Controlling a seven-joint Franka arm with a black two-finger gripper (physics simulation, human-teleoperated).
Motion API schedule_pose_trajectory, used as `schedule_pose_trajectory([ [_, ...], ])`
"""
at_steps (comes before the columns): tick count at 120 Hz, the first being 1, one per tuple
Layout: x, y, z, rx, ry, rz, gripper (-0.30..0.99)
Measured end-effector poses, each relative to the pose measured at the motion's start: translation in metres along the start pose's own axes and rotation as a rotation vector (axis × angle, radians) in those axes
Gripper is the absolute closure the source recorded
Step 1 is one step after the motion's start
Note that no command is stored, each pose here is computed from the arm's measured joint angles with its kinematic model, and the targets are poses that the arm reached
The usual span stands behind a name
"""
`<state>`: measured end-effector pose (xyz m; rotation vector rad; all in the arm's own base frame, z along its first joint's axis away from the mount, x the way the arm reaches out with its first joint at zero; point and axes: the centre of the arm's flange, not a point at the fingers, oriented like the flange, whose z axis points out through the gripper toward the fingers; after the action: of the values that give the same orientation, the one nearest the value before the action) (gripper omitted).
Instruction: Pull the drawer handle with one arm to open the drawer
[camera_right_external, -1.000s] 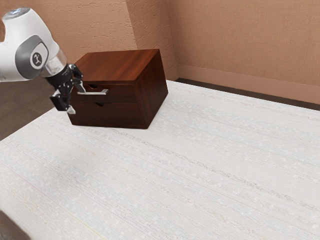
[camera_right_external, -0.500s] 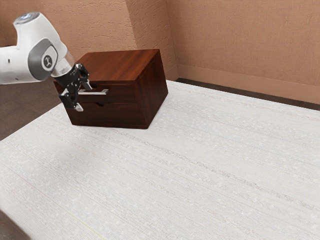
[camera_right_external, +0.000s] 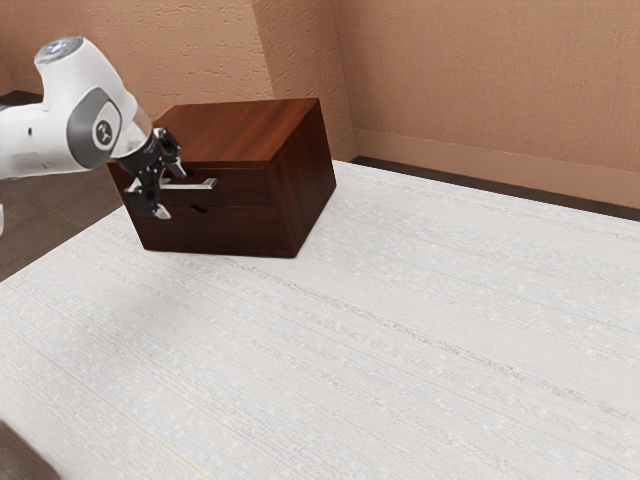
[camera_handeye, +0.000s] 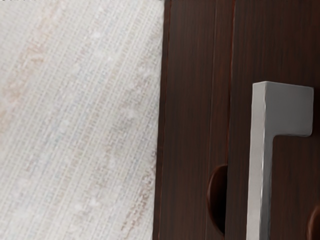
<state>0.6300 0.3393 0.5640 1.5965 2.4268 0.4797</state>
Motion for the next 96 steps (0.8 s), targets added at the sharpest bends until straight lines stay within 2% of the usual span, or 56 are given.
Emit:
schedule_pose_trajectory([
  [96,0.002,0.002,0.020,-0.010,-0.002,0.030,0.01],
])
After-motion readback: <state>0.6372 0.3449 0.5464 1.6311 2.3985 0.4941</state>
